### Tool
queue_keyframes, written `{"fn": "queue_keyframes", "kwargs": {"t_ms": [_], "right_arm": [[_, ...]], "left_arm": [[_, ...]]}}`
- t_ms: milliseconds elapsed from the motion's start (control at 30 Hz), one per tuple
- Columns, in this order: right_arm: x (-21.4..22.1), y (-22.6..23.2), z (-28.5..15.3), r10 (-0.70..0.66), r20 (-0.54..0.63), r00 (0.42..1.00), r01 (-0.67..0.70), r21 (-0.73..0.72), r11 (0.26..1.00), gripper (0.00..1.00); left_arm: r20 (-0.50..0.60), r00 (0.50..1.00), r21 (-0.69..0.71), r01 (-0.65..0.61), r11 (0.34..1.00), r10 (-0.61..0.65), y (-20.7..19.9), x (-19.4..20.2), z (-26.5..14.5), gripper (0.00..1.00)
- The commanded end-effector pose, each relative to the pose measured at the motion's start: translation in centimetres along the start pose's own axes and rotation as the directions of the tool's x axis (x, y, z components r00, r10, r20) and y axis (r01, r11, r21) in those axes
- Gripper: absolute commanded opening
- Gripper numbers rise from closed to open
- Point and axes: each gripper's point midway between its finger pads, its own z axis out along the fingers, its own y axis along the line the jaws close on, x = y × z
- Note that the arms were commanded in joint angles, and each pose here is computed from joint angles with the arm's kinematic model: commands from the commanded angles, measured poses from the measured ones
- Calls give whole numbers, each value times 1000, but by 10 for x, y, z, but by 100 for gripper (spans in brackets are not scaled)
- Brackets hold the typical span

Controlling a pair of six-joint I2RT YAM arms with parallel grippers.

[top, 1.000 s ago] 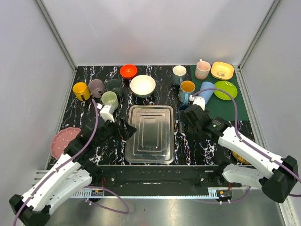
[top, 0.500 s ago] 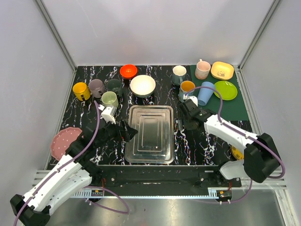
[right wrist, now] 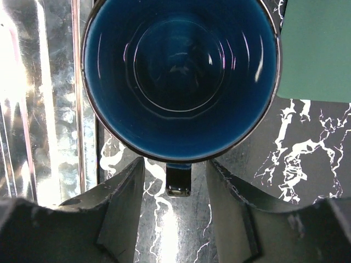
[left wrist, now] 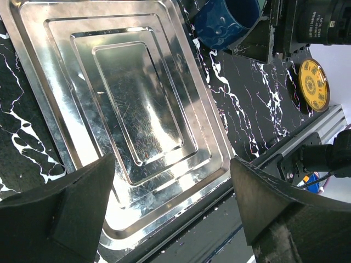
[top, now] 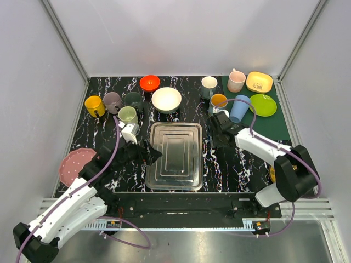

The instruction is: Turn the mug right side up

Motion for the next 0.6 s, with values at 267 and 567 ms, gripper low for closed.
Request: {"fn": "queue_keyframes", "kwargs": {"t_ms": [267,567], "right_arm": [[-24,8,9,11,42,999,-10,-19,1000,22],[-51,13,-51,57,222,973,-35,-103,994,0]], "left_arm": [[43,999,67,-27,997,25,-15,-13,-2,84],[71,997,34,-13,999,11,-9,-17,-1,79]]}}
